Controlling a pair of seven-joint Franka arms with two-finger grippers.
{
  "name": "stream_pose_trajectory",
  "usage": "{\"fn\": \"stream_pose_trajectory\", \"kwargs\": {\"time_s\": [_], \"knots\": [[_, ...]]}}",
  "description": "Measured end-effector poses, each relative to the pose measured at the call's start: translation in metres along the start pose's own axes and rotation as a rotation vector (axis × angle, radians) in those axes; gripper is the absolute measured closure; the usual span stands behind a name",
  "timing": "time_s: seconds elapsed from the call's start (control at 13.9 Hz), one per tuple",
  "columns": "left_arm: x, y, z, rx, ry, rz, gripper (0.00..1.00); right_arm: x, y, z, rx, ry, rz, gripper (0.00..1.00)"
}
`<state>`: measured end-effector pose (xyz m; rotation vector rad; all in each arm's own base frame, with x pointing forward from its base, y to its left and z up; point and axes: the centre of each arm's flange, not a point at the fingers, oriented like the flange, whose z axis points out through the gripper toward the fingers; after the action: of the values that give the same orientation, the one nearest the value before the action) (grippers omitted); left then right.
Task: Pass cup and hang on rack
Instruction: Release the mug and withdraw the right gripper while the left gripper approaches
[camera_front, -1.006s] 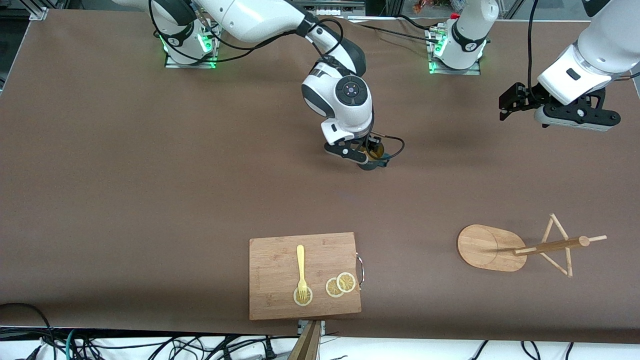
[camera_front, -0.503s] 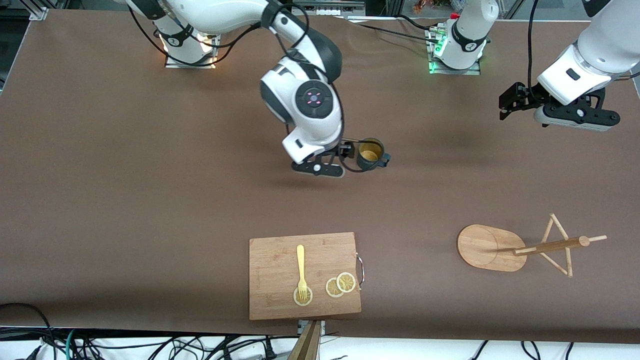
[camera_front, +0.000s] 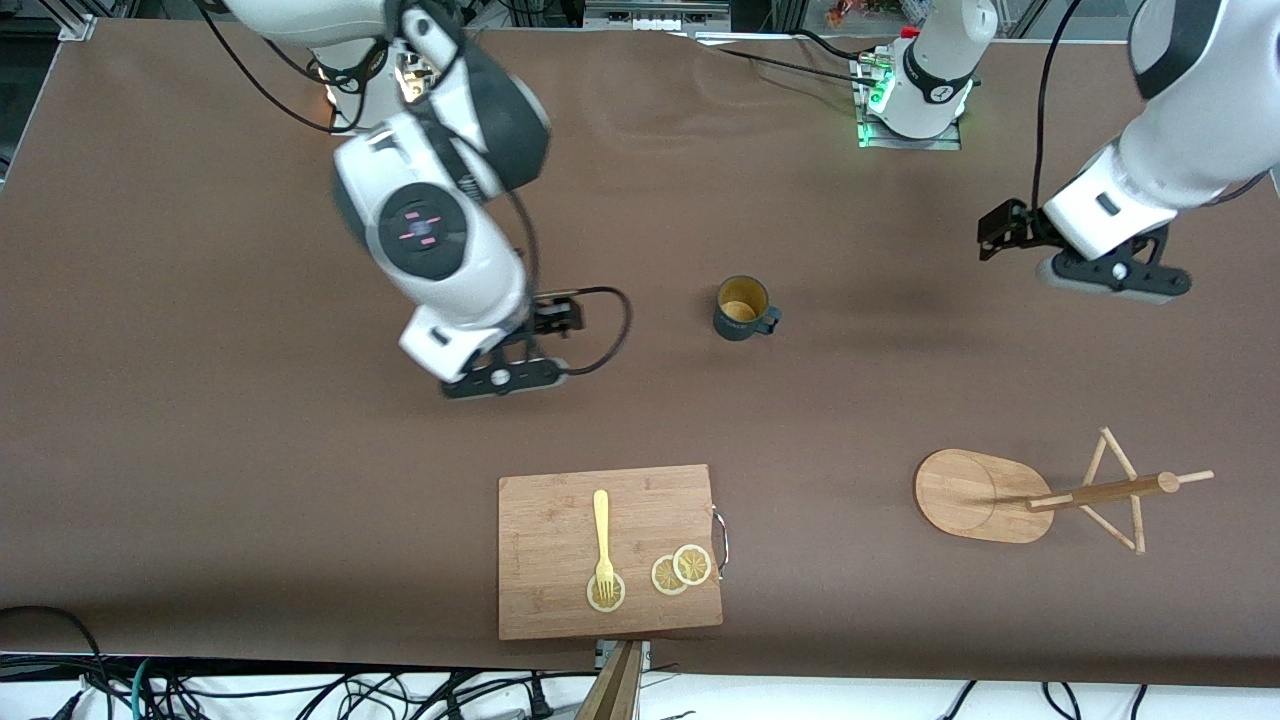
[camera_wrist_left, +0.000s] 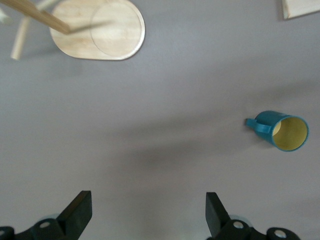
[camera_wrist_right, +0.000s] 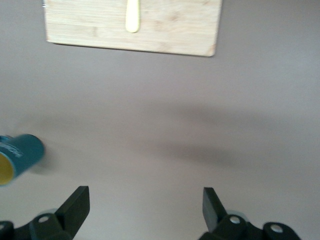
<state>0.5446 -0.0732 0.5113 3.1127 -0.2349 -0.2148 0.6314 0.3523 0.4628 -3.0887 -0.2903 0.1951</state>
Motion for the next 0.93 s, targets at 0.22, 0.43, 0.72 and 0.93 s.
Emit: {"fn": "stream_pose_trajectory", "kwargs": {"time_s": [0.22, 0.43, 0.72, 0.93], "knots": [[0.032, -0.004, 0.04, -0.018, -0.039, 0.023, 0.0, 0.011, 0.092, -0.023, -0.019, -0.014, -0.059, 0.0], [0.046, -0.007, 0.047, -0.025, -0.032, 0.077, 0.0, 0.007, 0.168, -0.051, -0.06, -0.007, -0.047, 0.0], [0.068, 0.02, 0.073, -0.03, 0.008, 0.142, 0.0, -0.013, 0.26, -0.095, -0.062, 0.031, -0.003, 0.0], [0.081, 0.033, 0.097, -0.039, 0.017, 0.257, 0.0, -0.047, 0.314, -0.118, -0.065, 0.031, 0.042, 0.0]]}}
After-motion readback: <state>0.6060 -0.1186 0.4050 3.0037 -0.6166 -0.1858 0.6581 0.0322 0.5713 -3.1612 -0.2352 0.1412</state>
